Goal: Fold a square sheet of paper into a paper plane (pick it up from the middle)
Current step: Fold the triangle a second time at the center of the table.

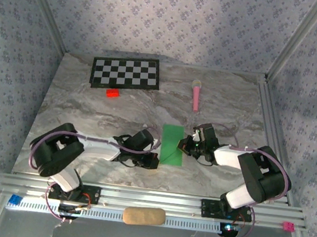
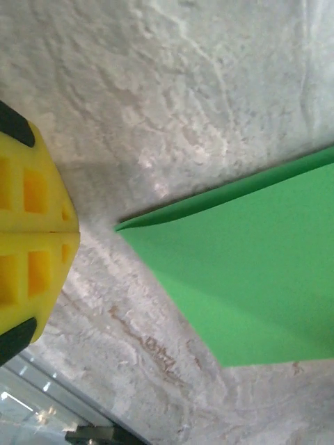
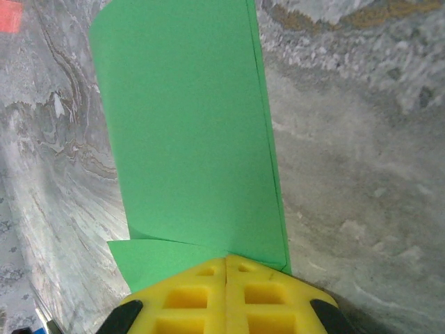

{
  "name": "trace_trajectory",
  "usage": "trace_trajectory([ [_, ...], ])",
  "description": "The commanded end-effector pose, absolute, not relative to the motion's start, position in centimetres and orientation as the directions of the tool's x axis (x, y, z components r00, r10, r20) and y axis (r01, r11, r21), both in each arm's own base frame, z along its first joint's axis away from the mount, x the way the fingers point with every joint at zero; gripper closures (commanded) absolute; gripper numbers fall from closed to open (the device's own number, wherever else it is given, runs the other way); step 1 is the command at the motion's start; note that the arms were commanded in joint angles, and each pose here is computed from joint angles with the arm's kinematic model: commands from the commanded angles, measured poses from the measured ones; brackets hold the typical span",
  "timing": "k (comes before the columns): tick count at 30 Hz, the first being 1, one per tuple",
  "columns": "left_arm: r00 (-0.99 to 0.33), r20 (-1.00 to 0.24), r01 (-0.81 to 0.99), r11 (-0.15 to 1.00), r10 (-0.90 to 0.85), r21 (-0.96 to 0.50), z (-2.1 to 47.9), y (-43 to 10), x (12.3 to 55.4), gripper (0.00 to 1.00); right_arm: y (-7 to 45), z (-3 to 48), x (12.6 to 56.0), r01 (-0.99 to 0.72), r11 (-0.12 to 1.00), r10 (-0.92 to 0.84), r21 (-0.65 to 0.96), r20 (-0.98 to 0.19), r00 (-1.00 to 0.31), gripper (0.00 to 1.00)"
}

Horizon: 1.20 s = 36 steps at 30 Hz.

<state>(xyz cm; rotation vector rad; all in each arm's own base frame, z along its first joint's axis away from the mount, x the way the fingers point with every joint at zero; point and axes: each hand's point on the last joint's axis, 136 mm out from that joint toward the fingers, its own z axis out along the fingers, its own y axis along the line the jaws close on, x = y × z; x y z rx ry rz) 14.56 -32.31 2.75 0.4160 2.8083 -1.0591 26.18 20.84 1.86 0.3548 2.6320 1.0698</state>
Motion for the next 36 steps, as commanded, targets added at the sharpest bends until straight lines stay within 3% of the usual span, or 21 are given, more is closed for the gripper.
trace_trajectory([
  [1, -0.945, -0.266, 0.324, 0.664, 0.191, -0.674, 6.3, -32.9, 15.6, 0.97, 19.3, -0.7, 24.9, 0.17, 0.762, 0.314, 0.625, -0.127, -0.941, 1.0],
  [10, -0.934, -0.311, 0.346, 0.659, 0.175, -0.668, 8.3, -34.4, 20.8, 0.96, 20.6, 2.0, 26.2, 0.095, 0.741, 0.284, 0.665, -0.181, -0.942, 0.99],
  [16, -0.939, -0.263, 0.34, 0.704, 0.22, -0.623, 6.1, -35.9, 22.8, 0.97, 20.6, 3.7, 26.6, 0.069, 0.734, 0.286, 0.676, -0.215, -0.934, 0.94],
  [25, -0.945, -0.218, 0.325, 0.756, 0.243, -0.568, 3.3, -35.3, 23.4, 0.98, 18.3, 4.6, 24.2, 0.144, 0.766, 0.343, 0.627, -0.208, -0.916, 0.89],
  [32, -0.946, -0.237, 0.321, 0.755, 0.223, -0.571, 3.8, -34.6, 23.0, 0.98, 17.3, 4.4, 21.6, 0.203, 0.791, 0.364, 0.577, -0.178, -0.914, 0.76],
  [36, -0.942, -0.25, 0.329, 0.759, 0.224, -0.562, 3.9, -34.3, 23.2, 0.97, 18.0, 4.1, 20.7, 0.193, 0.789, 0.337, 0.584, -0.148, -0.93, 0.75],
])
